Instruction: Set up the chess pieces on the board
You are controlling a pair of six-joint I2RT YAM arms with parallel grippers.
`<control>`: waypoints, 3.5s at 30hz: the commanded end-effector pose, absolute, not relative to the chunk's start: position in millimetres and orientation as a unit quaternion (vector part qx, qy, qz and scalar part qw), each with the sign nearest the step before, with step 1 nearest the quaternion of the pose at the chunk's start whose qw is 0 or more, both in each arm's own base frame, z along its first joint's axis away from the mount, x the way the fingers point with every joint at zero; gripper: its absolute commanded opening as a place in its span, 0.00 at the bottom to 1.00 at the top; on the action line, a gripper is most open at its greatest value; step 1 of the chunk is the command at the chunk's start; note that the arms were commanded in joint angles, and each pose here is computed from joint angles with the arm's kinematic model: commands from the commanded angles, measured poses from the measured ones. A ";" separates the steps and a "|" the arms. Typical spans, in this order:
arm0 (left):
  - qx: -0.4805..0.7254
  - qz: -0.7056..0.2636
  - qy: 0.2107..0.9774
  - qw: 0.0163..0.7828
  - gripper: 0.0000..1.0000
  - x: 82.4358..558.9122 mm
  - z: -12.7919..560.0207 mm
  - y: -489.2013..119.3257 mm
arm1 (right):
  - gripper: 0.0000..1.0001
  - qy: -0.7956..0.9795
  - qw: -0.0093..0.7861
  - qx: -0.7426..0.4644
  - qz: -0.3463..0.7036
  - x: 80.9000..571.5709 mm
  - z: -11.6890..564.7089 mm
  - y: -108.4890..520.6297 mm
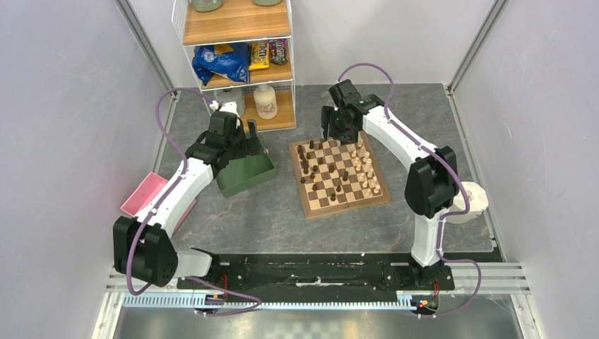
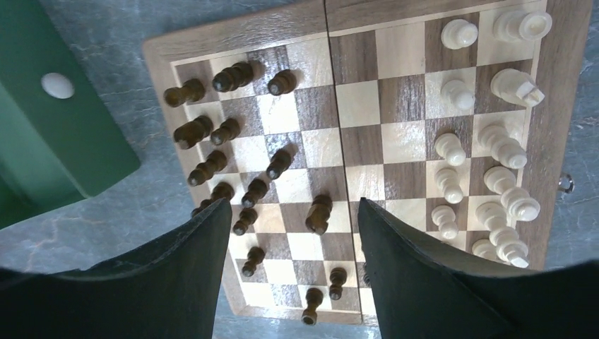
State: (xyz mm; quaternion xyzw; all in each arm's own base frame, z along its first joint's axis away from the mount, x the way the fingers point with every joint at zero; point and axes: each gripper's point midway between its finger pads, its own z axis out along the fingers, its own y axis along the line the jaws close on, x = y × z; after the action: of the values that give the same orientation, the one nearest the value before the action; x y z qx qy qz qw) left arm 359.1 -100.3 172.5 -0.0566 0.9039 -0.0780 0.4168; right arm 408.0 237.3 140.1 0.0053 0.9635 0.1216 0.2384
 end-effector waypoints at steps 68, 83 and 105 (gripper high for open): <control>-0.067 -0.096 0.892 0.438 0.94 369.0 187.6 -104.9 | 0.38 0.966 0.185 -0.154 0.094 321.1 96.5 344.1; -0.069 -0.092 0.890 0.441 0.94 368.1 188.3 -102.4 | 0.34 0.966 0.202 -0.142 0.071 334.4 85.4 343.4; -0.070 -0.092 0.890 0.441 0.93 367.8 188.3 -102.4 | 0.25 0.969 0.184 -0.148 0.070 331.5 68.6 346.6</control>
State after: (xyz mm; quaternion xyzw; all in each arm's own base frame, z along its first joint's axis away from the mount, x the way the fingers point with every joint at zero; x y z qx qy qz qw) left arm 361.3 -102.2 165.8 -0.0550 0.9082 -0.0778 0.4076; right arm 323.3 334.4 58.4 -0.1490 0.9736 0.0565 0.1637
